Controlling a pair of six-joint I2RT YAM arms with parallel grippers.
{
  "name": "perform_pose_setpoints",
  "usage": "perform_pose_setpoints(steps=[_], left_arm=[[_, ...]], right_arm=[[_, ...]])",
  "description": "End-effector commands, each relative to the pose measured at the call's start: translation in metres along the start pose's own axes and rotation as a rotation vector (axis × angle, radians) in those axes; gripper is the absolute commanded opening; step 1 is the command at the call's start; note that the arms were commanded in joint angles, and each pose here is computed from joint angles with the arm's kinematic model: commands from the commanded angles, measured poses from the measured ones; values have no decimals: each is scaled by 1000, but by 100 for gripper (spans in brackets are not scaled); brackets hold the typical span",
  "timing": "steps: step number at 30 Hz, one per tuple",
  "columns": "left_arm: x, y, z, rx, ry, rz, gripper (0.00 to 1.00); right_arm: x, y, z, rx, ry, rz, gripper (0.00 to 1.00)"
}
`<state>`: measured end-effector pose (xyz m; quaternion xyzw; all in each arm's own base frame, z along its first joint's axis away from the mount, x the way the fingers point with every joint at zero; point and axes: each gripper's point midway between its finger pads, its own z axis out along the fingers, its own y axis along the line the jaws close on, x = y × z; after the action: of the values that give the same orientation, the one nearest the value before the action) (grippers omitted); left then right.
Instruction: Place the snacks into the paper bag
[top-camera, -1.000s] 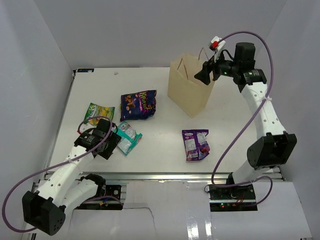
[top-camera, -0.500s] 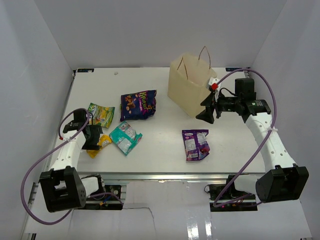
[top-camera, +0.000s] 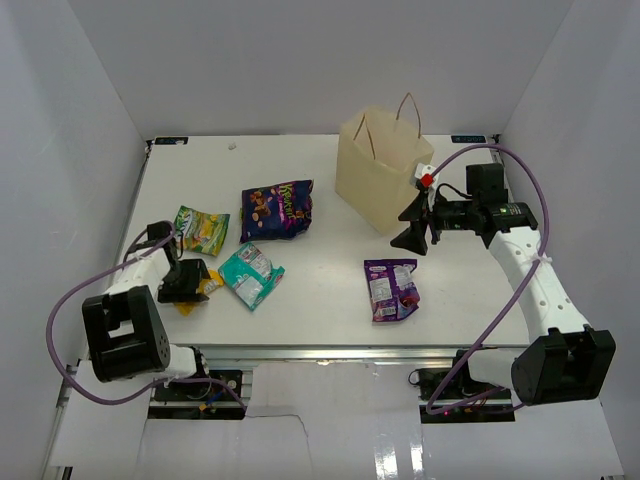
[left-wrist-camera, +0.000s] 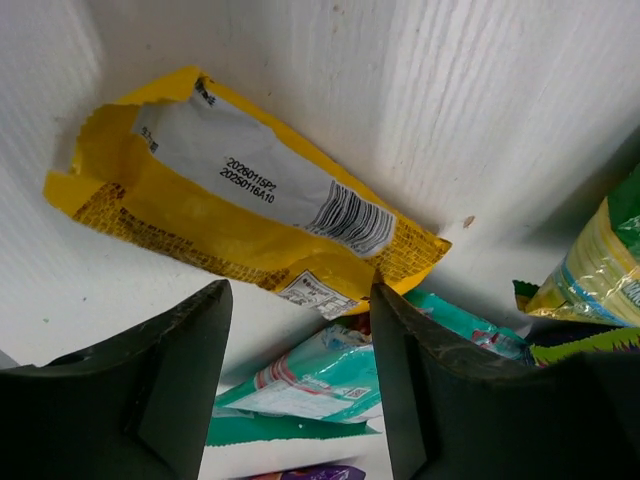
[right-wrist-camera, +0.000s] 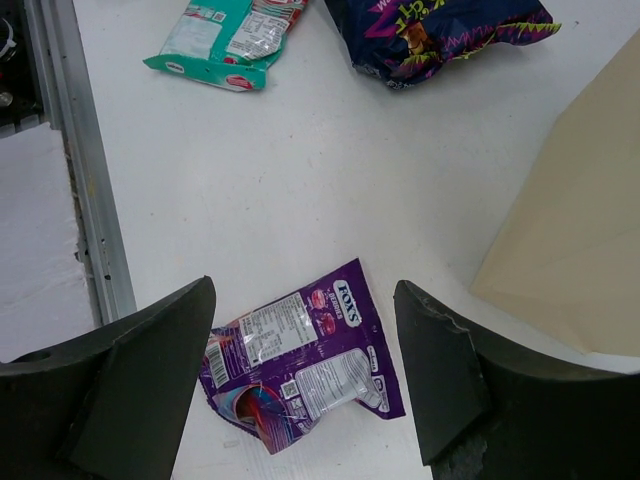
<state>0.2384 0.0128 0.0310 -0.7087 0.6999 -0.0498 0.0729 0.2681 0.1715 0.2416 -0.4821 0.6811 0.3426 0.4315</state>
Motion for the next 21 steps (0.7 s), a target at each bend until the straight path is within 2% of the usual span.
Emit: perform_pose_setpoints(steps=[1,6,9,12,14,15,16,20,21], left_arm=[[-12,7,13,-53,-33,-8,66],[-20,10,28,-91,-38,27,55],[-21,5,25,-59,-43,62,35],[-25,-2,13,2,-67,130,25],[-28,-7,2,45,-86,202,15],[-28,-14,-11,109,-100,229,13],[-28,-19,-20,150,-113,260,6],[-18,-39,-67,389,-139,437,1],[-15,-47,-85,494,-173,520,0]], right_arm=[[-6,3,0,-26,-31,-11,78],[-8,3,-1,-25,-33,-12,78],[-11,8,-3,-40,-41,-19,78],[-13,15,-4,-72,-52,-29,78],[-13,23,-5,-100,-53,-43,78],[-16,28,-5,-128,-67,-50,78],[-16,33,-5,-148,-71,-56,78],[-14,54,2,-236,-53,-70,78],[-12,62,11,-270,-34,-64,77]])
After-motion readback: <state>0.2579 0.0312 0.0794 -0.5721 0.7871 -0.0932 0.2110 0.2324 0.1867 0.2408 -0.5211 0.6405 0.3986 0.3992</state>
